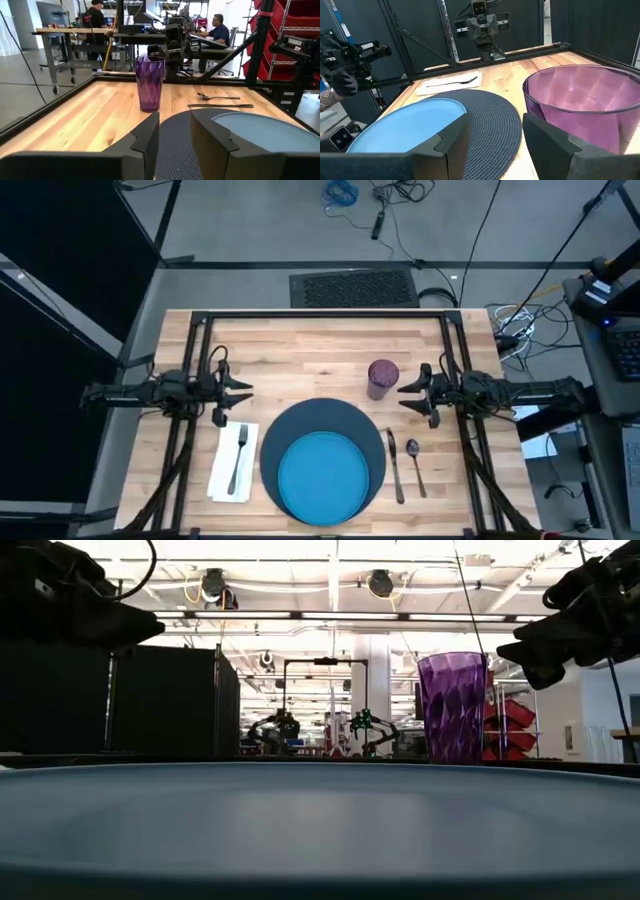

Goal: Set table place
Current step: Return to Home Position

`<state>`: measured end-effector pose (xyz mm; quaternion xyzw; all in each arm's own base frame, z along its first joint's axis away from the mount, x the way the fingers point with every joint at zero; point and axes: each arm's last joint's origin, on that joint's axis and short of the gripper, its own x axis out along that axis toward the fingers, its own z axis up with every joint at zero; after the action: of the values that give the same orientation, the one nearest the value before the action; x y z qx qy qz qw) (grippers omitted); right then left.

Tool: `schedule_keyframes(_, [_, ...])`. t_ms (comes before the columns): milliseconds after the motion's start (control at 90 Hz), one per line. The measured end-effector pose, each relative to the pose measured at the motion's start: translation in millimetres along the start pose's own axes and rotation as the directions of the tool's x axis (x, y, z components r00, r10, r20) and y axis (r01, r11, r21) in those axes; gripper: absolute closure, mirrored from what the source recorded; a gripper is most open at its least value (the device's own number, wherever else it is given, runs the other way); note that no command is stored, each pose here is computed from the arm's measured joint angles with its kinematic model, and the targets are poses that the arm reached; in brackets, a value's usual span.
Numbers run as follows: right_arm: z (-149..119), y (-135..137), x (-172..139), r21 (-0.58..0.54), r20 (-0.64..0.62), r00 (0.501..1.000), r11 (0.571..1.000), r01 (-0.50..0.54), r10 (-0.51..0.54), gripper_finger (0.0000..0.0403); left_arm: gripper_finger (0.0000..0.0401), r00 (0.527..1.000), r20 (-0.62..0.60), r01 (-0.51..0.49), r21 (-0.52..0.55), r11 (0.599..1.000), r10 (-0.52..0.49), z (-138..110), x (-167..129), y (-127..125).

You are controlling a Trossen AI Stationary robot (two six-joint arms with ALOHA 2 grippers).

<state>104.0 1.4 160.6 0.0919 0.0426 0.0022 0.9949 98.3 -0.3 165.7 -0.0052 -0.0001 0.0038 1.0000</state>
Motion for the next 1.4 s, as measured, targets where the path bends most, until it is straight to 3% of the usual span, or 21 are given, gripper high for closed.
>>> schedule_keyframes(244, [-3,-1,3,-0.209,-0.042,0.999,0.978,-0.001,-0.008,0.0234,0.0307,1.000,-0.001,0.000,-0.006,1.000,0.000,0,0,0])
schedule_keyframes(467, [-9,-2,6,-0.209,-0.105,0.994,0.978,-0.003,-0.020,0.0234,0.0307,1.000,-0.001,0.000,-0.006,1.000,0.000,0,0,0])
schedule_keyframes(644, [-6,-1,6,-0.222,-0.082,0.996,0.975,-0.003,-0.015,0.0234,0.0307,1.000,-0.001,0.000,-0.001,1.000,0.000,0,0,0])
schedule_keyframes(967, [27,5,-5,-0.215,-0.045,0.999,0.977,-0.002,-0.008,0.0234,0.0307,1.000,-0.001,0.000,-0.008,1.000,0.000,0,0,0])
schedule_keyframes(1211, [36,7,-14,-0.195,0.078,0.997,0.981,-0.009,0.024,0.0234,0.0307,1.000,-0.001,0.000,-0.008,1.000,0.000,0,0,0])
schedule_keyframes(1400, [23,4,-12,-0.195,0.160,0.987,0.981,0.006,0.025,0.0234,0.0307,1.000,-0.001,0.000,-0.008,1.000,0.000,0,0,0])
